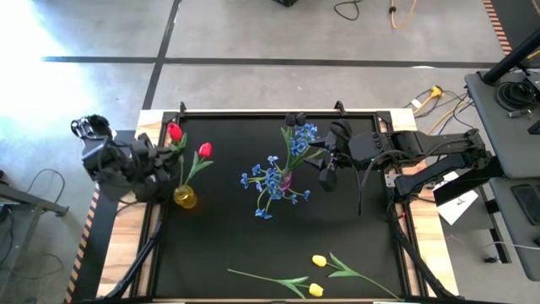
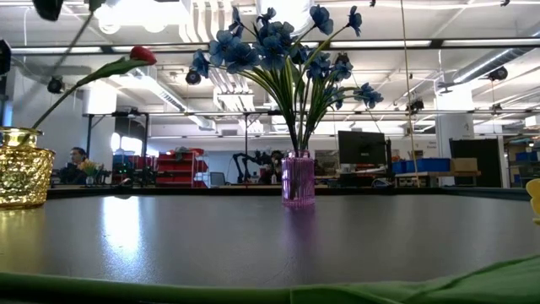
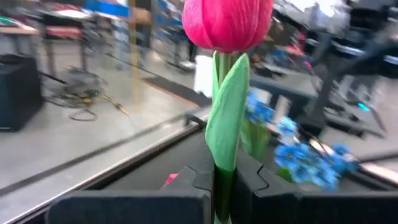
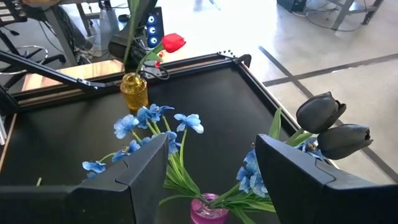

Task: Sort flowers into vase by color
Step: Put the red flower into the yellow vase

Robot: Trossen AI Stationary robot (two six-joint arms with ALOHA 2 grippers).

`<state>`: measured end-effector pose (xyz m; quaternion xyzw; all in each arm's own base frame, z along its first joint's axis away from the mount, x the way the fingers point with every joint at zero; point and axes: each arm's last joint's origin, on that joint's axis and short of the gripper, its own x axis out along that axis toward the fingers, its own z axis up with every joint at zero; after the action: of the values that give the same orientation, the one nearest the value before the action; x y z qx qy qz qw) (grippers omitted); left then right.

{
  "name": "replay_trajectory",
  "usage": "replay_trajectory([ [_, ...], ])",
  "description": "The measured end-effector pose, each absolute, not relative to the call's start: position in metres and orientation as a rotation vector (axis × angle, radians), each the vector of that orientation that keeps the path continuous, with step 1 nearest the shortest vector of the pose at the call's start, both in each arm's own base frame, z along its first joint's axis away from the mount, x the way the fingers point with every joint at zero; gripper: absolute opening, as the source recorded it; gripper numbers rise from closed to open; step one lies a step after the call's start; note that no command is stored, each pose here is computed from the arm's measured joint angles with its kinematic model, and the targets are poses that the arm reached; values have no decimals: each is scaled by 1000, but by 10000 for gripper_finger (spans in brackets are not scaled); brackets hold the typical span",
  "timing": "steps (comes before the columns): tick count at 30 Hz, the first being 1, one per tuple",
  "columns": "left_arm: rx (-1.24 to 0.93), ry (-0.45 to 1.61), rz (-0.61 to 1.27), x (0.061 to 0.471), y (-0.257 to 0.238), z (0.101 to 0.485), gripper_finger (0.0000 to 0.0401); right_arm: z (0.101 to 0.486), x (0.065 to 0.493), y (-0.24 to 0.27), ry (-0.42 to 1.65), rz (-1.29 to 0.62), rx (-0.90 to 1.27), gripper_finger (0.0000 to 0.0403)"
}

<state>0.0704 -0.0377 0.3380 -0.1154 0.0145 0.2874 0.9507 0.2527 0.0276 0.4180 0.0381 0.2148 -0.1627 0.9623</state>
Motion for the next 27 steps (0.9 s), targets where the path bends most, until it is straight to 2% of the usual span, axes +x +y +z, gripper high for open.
replay_trajectory([
  [3, -215, 60, 532, 67, -34, 355, 0, 417, 252, 27, 447, -331, 73, 233],
  [7, -179, 44, 562, 64, -30, 358, 0, 416, 252, 27, 455, -334, 70, 233],
  [20, -244, -4, 637, 67, -34, 290, 0, 416, 252, 27, 455, -334, 70, 233],
  [27, -277, 45, 585, 66, -32, 288, 7, 416, 252, 27, 456, -331, 71, 233],
])
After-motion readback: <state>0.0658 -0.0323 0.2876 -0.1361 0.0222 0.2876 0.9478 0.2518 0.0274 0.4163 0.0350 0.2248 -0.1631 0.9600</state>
